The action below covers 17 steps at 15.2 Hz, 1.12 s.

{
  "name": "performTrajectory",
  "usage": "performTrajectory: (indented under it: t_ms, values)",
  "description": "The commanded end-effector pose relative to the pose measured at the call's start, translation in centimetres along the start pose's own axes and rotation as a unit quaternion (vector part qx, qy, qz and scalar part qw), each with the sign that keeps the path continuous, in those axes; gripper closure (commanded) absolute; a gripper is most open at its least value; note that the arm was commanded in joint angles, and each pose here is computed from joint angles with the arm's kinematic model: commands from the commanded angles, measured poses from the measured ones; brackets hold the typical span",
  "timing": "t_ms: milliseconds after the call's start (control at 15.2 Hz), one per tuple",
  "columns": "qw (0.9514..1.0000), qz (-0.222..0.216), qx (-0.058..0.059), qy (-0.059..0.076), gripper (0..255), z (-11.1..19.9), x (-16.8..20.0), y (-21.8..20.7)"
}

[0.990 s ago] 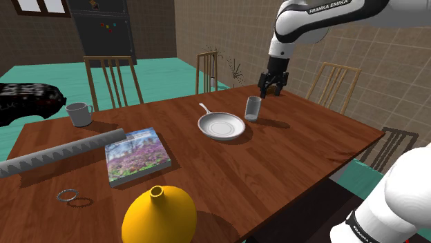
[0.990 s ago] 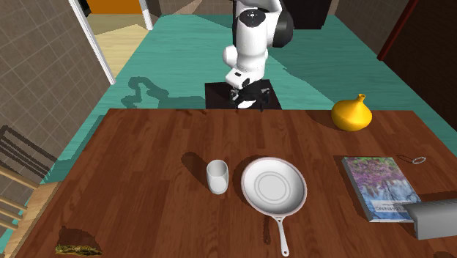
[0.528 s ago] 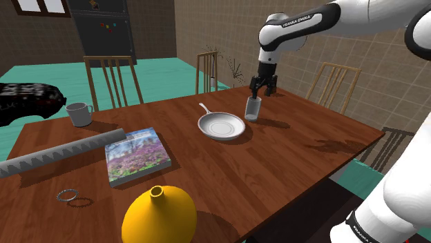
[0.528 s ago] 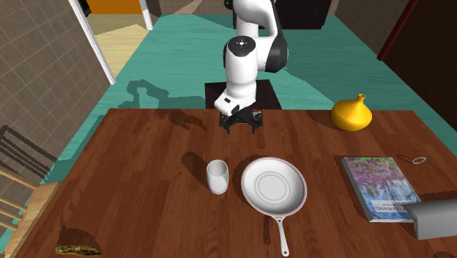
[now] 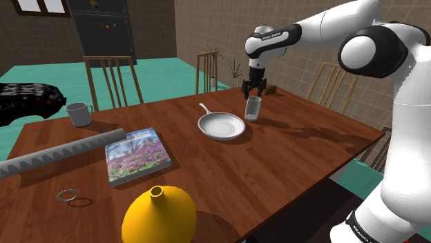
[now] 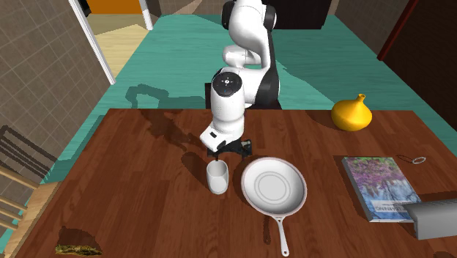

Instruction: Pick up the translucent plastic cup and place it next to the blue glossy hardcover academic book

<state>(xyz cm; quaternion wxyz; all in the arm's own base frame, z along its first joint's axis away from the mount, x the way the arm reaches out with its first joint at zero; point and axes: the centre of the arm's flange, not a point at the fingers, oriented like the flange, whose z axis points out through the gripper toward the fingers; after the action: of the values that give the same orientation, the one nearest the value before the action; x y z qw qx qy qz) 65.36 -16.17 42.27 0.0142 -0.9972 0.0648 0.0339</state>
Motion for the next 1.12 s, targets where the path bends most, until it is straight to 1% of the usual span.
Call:
performTrajectory:
  t_ms: [0, 66, 594, 1056]
  values:
    - [1.0, 0.001, -0.002, -0.001, 0, 1.0, 2.2, 0.8]
    - [1.0, 0.002, -0.003, -0.002, 0, 1.3, 2.8, 1.1]
    - [1.0, 0.002, -0.003, -0.002, 0, 5.3, 2.8, 1.1]
    - [1.0, 0.002, -0.003, -0.002, 0, 5.3, 2.8, 1.1]
